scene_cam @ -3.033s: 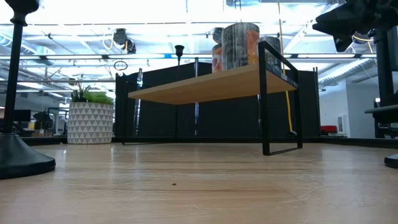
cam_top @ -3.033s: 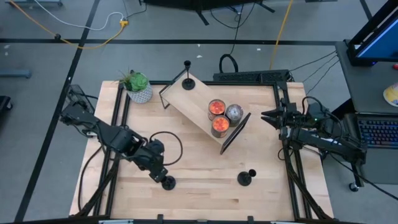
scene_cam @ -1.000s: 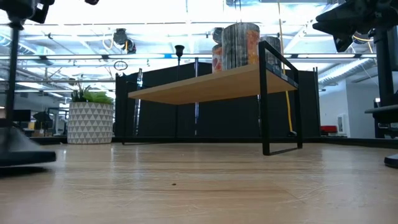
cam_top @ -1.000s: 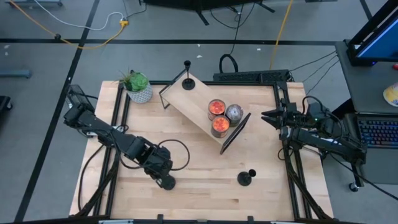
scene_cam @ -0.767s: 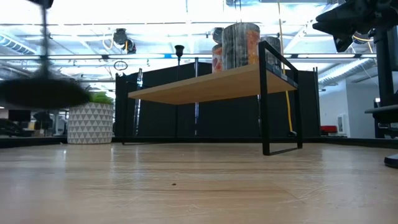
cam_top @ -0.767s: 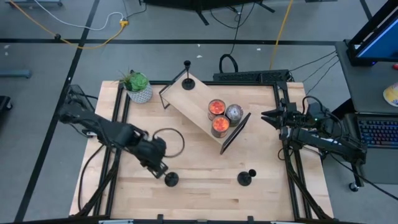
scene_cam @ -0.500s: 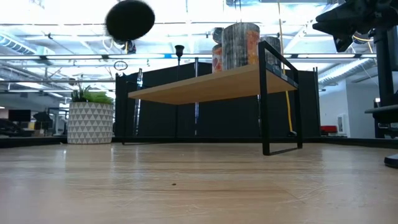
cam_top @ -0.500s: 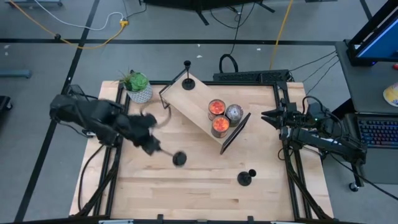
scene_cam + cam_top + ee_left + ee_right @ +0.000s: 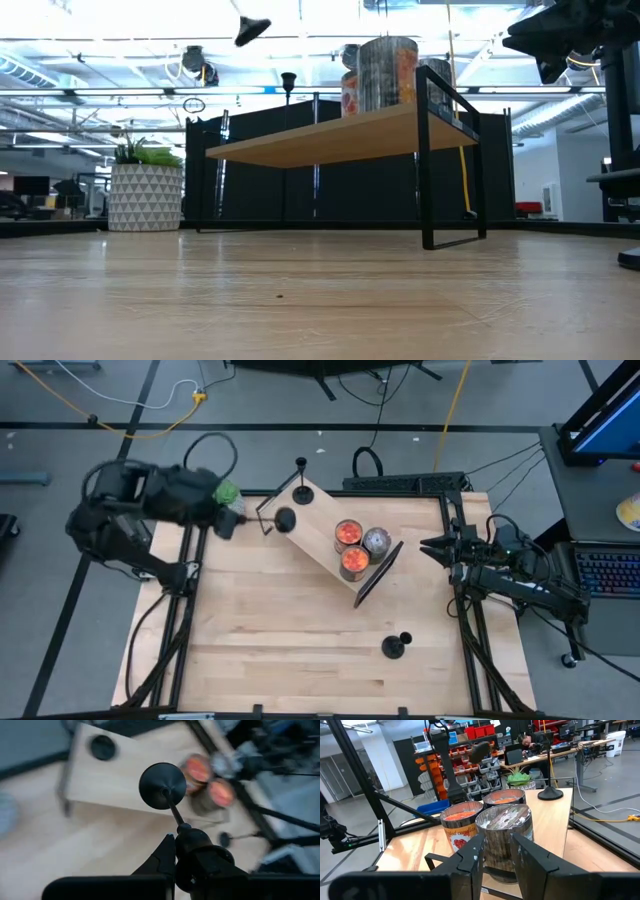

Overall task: Pick & Place candle stick holders
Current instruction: Put the left black candle holder on the shelf

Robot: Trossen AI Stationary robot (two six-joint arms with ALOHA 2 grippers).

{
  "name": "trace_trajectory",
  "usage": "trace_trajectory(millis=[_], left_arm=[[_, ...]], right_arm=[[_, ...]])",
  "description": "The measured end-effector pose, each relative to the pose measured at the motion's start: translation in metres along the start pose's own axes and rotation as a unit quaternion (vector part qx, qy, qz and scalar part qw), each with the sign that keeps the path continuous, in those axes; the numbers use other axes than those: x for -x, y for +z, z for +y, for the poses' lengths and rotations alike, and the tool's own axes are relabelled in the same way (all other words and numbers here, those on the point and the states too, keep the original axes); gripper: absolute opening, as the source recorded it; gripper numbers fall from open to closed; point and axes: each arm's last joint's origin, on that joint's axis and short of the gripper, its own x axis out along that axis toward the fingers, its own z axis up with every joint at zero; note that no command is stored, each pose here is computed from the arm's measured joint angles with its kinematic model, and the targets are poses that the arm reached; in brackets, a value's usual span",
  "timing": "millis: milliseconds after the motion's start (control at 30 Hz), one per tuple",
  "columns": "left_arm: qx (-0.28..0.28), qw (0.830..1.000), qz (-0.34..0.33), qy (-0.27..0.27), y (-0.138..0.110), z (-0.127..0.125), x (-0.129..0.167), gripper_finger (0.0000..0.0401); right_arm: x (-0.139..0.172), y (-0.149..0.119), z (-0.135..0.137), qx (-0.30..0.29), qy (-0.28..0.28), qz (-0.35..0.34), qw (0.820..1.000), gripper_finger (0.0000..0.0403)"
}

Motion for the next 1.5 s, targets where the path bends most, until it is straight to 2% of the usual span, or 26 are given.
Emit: trace_trajectory(millis=[133, 500, 733, 1033, 1500], left_arm=[[-0.011, 0.999, 0.006, 0.046, 0.021, 0.008, -0.012, 0.0018], [0.007, 0.995, 0.087, 0.052, 0.079, 0.040, -0.070, 0.0018], [0.025, 0.991, 0.102, 0.082, 0.104, 0.067, -0.096, 0.0018], [0.053, 0.988, 0.123, 0.076, 0.114, 0.080, -0.111, 0.0018], [0.074, 0.978, 0.154, 0.116, 0.108, 0.091, -0.131, 0.0018]], right_arm=[[0.000, 0.000, 0.000, 0.000, 0.000, 0.000, 1.000, 0.0091], [0.000, 0.000, 0.000, -0.006, 0.000, 0.000, 1.000, 0.0091], [0.000, 0.000, 0.000, -0.011, 0.001, 0.001, 1.000, 0.0091], [0.000, -0.002, 0.000, -0.013, 0.000, 0.008, 1.000, 0.0091], [0.000, -0.003, -0.001, -0.014, -0.002, 0.015, 1.000, 0.0091]])
